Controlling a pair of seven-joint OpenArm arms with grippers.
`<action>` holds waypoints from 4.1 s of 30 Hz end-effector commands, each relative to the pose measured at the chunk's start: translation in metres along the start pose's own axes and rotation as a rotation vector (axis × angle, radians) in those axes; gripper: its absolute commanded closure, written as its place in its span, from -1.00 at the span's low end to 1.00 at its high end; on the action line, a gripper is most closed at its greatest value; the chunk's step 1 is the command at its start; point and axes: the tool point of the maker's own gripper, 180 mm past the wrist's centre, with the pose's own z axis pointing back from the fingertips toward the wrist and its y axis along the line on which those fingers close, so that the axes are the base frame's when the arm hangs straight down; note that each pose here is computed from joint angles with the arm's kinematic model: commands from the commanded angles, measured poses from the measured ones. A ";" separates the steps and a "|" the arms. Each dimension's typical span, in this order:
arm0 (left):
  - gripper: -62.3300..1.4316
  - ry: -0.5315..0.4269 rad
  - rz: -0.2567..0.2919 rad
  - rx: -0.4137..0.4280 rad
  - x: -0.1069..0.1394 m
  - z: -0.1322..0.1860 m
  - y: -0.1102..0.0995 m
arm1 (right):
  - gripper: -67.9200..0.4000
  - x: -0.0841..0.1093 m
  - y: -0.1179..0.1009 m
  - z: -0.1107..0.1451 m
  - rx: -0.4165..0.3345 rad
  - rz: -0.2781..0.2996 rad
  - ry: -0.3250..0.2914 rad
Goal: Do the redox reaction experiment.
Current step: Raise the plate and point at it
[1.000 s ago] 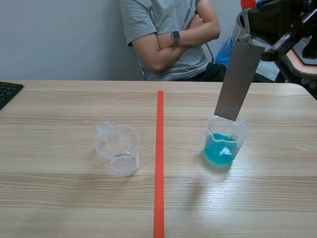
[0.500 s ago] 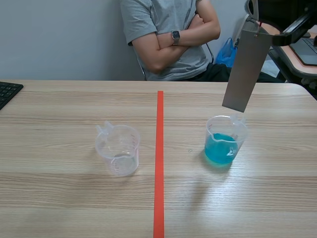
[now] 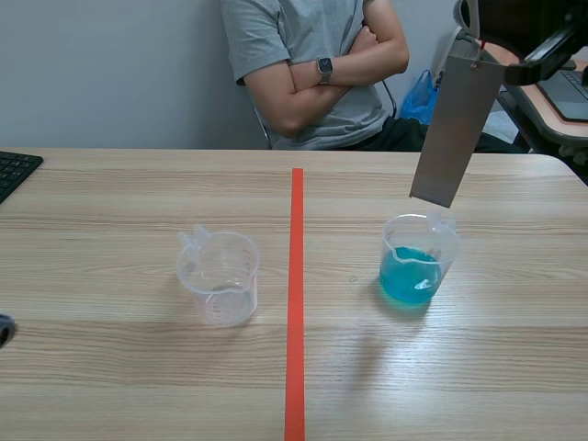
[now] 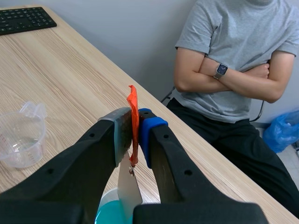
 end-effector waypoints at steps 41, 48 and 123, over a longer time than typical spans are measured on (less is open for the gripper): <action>0.82 -0.273 -0.193 -0.410 0.162 -0.244 -0.162 | 0.94 0.012 -0.003 0.002 -0.007 0.025 -0.033; 0.82 -0.278 -0.184 -0.455 0.168 -0.251 -0.180 | 0.94 0.012 -0.003 0.002 -0.007 0.026 -0.033; 0.82 -0.042 0.039 0.102 0.003 -0.040 -0.006 | 0.94 0.012 -0.003 0.002 -0.007 0.027 -0.033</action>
